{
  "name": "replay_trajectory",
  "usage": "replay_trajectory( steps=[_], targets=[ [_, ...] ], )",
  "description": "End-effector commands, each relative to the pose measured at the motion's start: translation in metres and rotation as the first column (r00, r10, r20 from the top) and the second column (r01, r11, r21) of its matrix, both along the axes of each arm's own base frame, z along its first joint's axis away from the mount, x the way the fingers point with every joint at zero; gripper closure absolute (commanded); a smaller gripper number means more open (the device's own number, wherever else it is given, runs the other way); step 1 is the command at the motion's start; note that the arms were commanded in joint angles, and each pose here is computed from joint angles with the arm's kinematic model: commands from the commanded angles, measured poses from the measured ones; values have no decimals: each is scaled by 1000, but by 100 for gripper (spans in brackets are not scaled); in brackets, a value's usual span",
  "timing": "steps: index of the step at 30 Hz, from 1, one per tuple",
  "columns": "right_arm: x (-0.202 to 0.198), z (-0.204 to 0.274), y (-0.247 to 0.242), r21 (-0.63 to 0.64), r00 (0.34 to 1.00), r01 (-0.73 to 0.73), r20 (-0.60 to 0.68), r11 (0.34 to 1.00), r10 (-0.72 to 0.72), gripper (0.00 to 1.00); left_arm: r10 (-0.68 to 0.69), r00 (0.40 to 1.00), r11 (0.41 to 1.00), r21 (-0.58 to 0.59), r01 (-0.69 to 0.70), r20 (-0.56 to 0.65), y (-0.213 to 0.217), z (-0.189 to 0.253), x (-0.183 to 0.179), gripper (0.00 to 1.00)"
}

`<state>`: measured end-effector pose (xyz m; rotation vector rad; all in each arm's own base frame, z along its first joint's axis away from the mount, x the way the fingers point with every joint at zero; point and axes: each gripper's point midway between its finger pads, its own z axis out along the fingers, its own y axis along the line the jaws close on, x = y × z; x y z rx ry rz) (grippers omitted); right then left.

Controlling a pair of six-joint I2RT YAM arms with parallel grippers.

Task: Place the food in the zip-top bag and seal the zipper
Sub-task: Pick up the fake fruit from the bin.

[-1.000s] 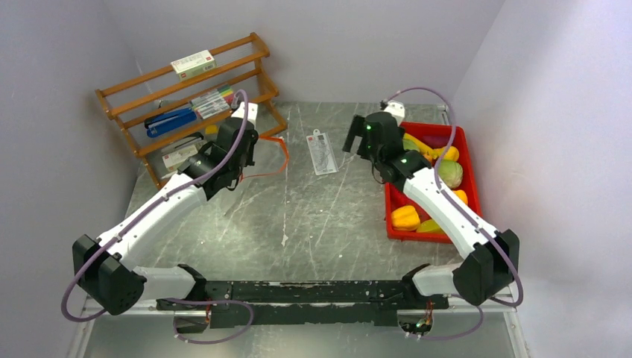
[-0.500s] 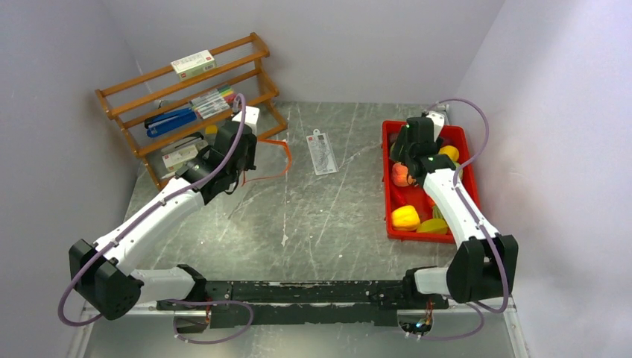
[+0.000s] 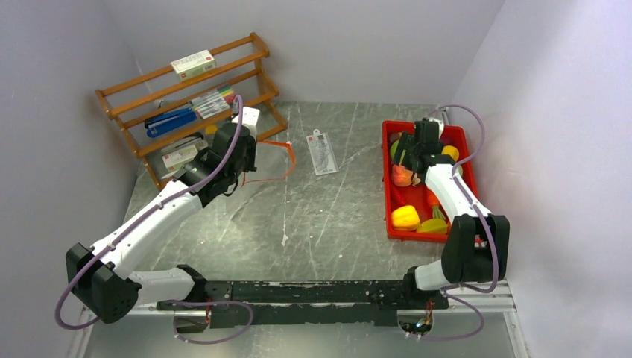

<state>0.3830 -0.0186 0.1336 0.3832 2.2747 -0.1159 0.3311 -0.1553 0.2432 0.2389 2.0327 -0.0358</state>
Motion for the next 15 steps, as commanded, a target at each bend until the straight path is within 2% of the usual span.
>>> replay_trajectory(
  steps=[1,4,7,9,15],
  targets=[
    [-1,-16,-5,8,1000,-11,-19,1000,11,22,-24,999,999,-39,25,32,-8,9,-1,93],
    [0,-25,-7,21,999,-9,-49,1000,10,20,-27,999,999,-41,28,35,-9,9,-2,93],
    [2,-35,-7,31,997,-11,-70,999,13,29,-22,999,999,-46,23,36,-9,10,-2,93],
    [3,-40,-7,31,996,-12,-85,999,15,29,-25,999,998,-49,27,37,-9,10,-2,93],
    [16,-41,-10,21,996,-38,-74,999,39,17,-27,999,999,-44,29,30,-10,8,-3,93]
  ],
)
